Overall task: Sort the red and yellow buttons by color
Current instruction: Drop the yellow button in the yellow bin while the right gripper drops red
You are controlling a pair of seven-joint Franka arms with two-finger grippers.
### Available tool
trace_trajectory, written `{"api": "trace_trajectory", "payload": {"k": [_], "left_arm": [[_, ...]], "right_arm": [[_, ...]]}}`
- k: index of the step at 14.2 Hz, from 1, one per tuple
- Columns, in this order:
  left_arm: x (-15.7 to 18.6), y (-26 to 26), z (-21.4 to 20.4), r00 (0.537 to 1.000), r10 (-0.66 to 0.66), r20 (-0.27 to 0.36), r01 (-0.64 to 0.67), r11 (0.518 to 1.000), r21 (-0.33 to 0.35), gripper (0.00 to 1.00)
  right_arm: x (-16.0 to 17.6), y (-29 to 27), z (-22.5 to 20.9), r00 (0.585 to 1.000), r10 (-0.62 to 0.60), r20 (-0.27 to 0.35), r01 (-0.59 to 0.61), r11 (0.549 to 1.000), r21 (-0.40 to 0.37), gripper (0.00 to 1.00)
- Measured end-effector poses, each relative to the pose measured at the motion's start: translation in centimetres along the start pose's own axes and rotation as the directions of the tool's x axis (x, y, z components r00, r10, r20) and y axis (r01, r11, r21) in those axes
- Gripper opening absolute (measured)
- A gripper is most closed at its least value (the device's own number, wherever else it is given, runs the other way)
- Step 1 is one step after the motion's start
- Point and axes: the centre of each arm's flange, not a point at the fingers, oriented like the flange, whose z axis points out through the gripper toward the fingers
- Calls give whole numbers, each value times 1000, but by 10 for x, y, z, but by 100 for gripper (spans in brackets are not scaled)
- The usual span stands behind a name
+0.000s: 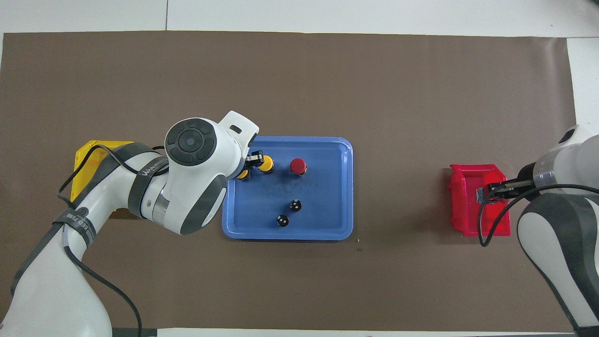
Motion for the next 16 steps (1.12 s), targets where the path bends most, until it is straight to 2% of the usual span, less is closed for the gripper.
{"api": "trace_trajectory", "payload": {"k": [3,4,5,6,11,13,16], "left_arm": [[0,0,5,1000,-1,5,1,1000,5,52],[0,0,7,1000,-1,8,1,1000,8,48],[0,0,9,1000,-1,10,1,1000,10,48],[0,0,9,1000,-1,11,1,1000,11,41],[1,-3,6,1000,-6,28,5,1000,26,41],[5,-8,-15,998,-10,65,7,999,54,41],[12,-42,-83,995,18,98,-24,998,59,41]], "right_arm": [[-9,6,23,999,-3,34,3,1000,8,42],[-10,3,29,999,-7,32,7,1000,7,42],[-11,1,36,1000,-11,25,11,1000,6,42],[-12,0,44,1000,-13,21,13,1000,5,42],[-19,-4,71,1000,-20,7,20,1000,5,42],[-22,-5,78,1000,-21,10,21,1000,6,42],[-25,-6,87,1000,-24,3,24,1000,5,42]]}}
